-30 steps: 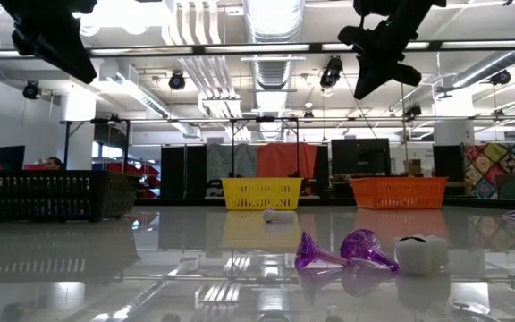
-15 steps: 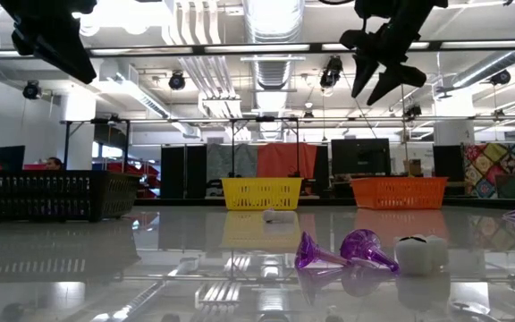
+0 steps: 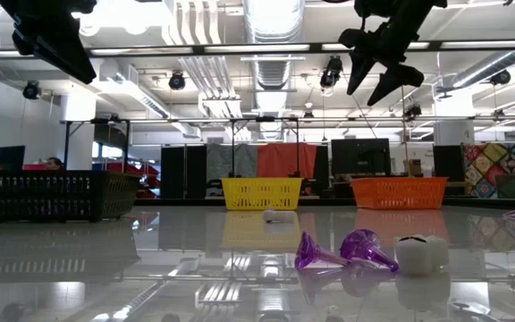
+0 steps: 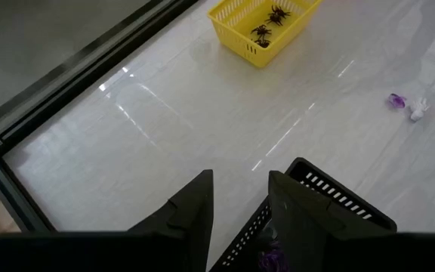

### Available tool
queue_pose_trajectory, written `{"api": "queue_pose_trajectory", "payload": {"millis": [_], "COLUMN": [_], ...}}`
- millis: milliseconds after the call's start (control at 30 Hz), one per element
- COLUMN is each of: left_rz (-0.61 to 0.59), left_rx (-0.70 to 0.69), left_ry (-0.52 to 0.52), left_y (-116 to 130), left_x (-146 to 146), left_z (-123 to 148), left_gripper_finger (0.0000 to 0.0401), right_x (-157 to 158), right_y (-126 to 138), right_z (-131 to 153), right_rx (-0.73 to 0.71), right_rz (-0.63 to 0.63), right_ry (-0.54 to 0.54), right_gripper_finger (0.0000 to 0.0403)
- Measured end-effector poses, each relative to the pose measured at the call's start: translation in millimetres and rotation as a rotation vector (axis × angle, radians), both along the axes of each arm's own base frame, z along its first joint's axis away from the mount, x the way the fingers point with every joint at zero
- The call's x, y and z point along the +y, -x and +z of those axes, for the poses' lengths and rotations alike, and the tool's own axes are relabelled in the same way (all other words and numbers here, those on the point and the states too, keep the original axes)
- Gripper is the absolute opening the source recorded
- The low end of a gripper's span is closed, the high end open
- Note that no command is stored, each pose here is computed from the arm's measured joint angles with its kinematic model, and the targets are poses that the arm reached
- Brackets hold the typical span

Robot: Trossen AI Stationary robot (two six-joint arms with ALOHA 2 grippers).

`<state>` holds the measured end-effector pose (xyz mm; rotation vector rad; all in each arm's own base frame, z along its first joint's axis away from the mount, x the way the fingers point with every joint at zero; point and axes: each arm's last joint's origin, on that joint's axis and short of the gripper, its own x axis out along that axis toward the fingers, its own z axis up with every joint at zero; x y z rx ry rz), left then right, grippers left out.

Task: Sort Halloween decoration
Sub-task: Put the purple hat toy into the black basket

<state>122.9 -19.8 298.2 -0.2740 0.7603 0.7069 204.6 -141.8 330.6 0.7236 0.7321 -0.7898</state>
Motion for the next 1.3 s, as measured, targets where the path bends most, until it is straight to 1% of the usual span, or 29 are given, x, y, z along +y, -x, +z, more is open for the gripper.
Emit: {"api": "queue_pose_trajectory", "payload": {"millis": [267, 400, 467, 500, 600, 700, 767, 833, 933, 1067, 1300], "left_rz": [0.005, 0.012, 0.015, 0.015, 0.015, 0.015, 0.015, 0.015, 0.012, -0.007, -0.012], "left_rx": [-0.004, -0.009, -0.011, -0.011, -0.011, -0.011, -0.009, -0.003, 0.011, 0.031, 0.036], "left_ry": [0.004, 0.009, 0.011, 0.012, 0.012, 0.012, 0.011, 0.01, 0.011, 0.041, 0.052], "left_y": [0, 0, 0, 0, 0, 0, 0, 1, 2, 2, 2], "left_x": [0, 0, 0, 0, 0, 0, 0, 0, 0, 0, -1], "left_z": [0, 0, 0, 0, 0, 0, 0, 0, -1, -2, -2], "left_gripper_finger": [0.011, 0.011, 0.011, 0.011, 0.011, 0.011, 0.011, 0.011, 0.011, 0.011, 0.011], "right_x": [-1, -6, -7, -7, 0, 13, 22, 29, 39, 55, 84], "right_y": [-1, -7, -11, -12, -9, -5, -3, -2, -4, -5, 4], "right_z": [0, -1, -4, -7, -20, -31, -38, -44, -52, -68, -108], "right_rx": [-0.006, -0.026, -0.036, -0.03, 0.035, 0.192, 0.3, 0.378, 0.423, 0.48, 0.617], "right_rz": [0.001, -0.013, -0.01, 0.012, 0.092, 0.104, 0.106, 0.115, 0.141, 0.164, 0.167], "right_ry": [0.006, 0.034, 0.009, -0.028, -0.22, -0.328, -0.351, -0.364, -0.382, -0.41, -0.465], "right_gripper_finger": [0.0265, 0.0263, 0.0263, 0.0264, 0.0264, 0.026, 0.0255, 0.0251, 0.0246, 0.0244, 0.0242]}}
